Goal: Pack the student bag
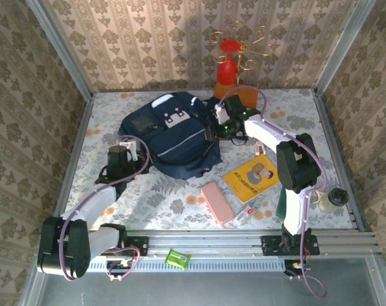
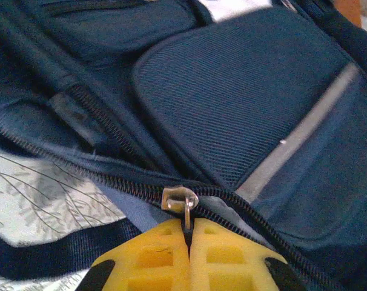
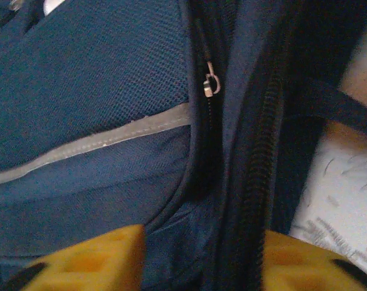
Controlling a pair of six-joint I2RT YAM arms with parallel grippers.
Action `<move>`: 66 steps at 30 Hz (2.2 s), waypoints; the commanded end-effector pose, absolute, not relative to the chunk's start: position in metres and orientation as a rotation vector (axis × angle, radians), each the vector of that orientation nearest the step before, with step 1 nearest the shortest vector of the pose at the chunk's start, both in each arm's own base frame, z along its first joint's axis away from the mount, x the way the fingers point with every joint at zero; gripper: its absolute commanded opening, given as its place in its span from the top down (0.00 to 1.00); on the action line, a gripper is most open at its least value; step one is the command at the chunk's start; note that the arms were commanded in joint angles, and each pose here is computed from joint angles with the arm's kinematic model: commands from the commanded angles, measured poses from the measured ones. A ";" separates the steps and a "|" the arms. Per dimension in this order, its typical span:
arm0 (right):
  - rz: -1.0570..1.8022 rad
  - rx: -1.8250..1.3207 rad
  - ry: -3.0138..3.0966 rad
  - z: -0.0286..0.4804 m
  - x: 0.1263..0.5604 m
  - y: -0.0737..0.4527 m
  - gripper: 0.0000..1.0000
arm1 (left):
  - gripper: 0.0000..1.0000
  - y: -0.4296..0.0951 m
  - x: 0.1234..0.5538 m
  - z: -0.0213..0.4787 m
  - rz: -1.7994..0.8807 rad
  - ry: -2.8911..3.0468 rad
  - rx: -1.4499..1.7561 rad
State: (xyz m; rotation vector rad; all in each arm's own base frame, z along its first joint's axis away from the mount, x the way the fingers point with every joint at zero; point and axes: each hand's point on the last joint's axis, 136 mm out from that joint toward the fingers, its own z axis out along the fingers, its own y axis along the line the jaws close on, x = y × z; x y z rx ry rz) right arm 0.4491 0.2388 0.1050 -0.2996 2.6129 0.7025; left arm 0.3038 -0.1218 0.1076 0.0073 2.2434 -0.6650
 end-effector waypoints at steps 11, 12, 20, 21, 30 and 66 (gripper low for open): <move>0.758 0.032 2.553 0.110 0.375 0.207 0.00 | 1.00 -0.157 0.287 0.115 -0.745 2.241 0.131; 0.813 0.047 2.539 0.108 0.368 0.214 0.00 | 1.00 -0.158 0.286 0.114 -0.744 2.246 0.142; 1.022 0.087 2.518 0.080 0.376 0.259 0.20 | 1.00 -0.160 0.286 0.114 -0.740 2.250 0.166; 1.022 0.090 2.517 0.079 0.378 0.259 0.32 | 1.00 -0.158 0.286 0.115 -0.727 2.250 0.165; 0.885 0.063 2.534 0.087 0.380 0.216 1.00 | 1.00 -0.122 0.300 0.108 -0.582 2.267 0.100; 0.780 0.088 2.503 0.077 0.374 0.214 0.38 | 0.18 -0.105 0.292 0.157 -0.408 2.086 0.042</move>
